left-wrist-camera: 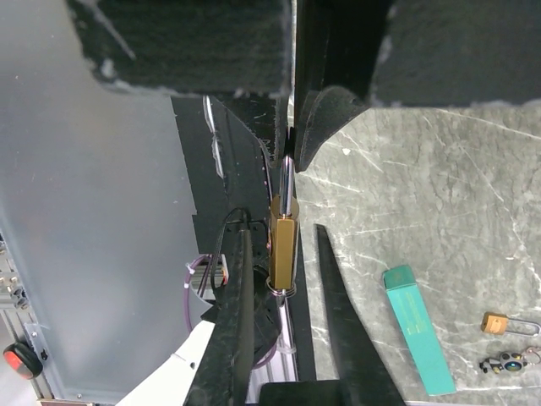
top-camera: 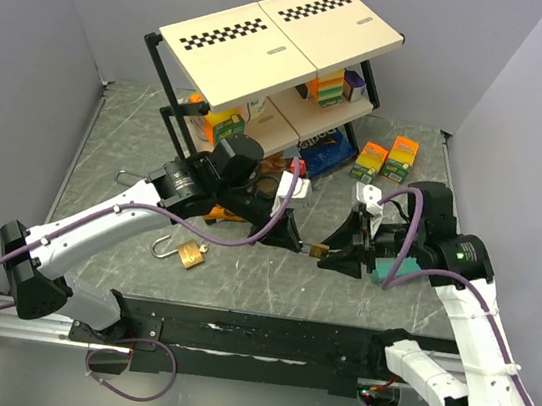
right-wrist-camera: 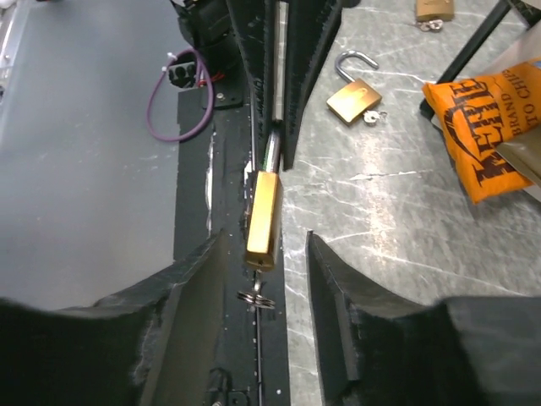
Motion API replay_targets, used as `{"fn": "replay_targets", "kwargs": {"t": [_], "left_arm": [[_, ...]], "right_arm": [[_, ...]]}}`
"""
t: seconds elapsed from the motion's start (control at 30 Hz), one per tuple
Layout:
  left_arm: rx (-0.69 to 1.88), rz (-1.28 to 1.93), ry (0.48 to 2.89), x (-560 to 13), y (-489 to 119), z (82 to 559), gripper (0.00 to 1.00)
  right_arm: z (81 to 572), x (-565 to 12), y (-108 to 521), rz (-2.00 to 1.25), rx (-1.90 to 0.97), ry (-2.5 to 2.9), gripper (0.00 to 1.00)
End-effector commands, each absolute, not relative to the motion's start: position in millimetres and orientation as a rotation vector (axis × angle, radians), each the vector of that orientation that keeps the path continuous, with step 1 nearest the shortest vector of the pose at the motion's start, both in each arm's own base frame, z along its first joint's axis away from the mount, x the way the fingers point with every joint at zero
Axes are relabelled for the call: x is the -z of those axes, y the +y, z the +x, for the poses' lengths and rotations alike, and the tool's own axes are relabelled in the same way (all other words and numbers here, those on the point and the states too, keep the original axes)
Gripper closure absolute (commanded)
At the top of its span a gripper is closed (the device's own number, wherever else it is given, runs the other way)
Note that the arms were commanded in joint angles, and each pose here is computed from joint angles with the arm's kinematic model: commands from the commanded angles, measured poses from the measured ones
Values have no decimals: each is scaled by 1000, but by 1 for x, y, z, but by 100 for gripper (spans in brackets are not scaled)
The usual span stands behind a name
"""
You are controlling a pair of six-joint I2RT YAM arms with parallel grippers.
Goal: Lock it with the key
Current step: Lock the lock.
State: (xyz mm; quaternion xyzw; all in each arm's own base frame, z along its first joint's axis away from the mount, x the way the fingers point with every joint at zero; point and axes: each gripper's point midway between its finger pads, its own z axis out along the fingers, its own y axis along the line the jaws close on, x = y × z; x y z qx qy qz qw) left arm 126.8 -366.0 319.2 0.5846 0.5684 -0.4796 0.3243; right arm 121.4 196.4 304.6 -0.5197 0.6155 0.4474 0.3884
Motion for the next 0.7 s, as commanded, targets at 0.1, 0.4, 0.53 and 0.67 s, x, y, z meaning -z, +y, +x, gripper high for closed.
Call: {"fn": "replay_targets", "kwargs": {"t": [0.1,0.4,0.53,0.67], "left_arm": [[1280,1488,1389,-352,-372,129,99],[1312,1432,1386,-360,-377,131,99],[1349,1409,1383,-363,-380,130,99],[1393,1371,1399,-366,-385,131,99]], "right_arm": [[116,-315,204,-1359,-1144,1487,76],[117,-321,213,-1344,-1203,1474,100],[122,-323,217,-1324,-1196,1469,100],[121,-323,223,-1327,-1220,1462,100]]}}
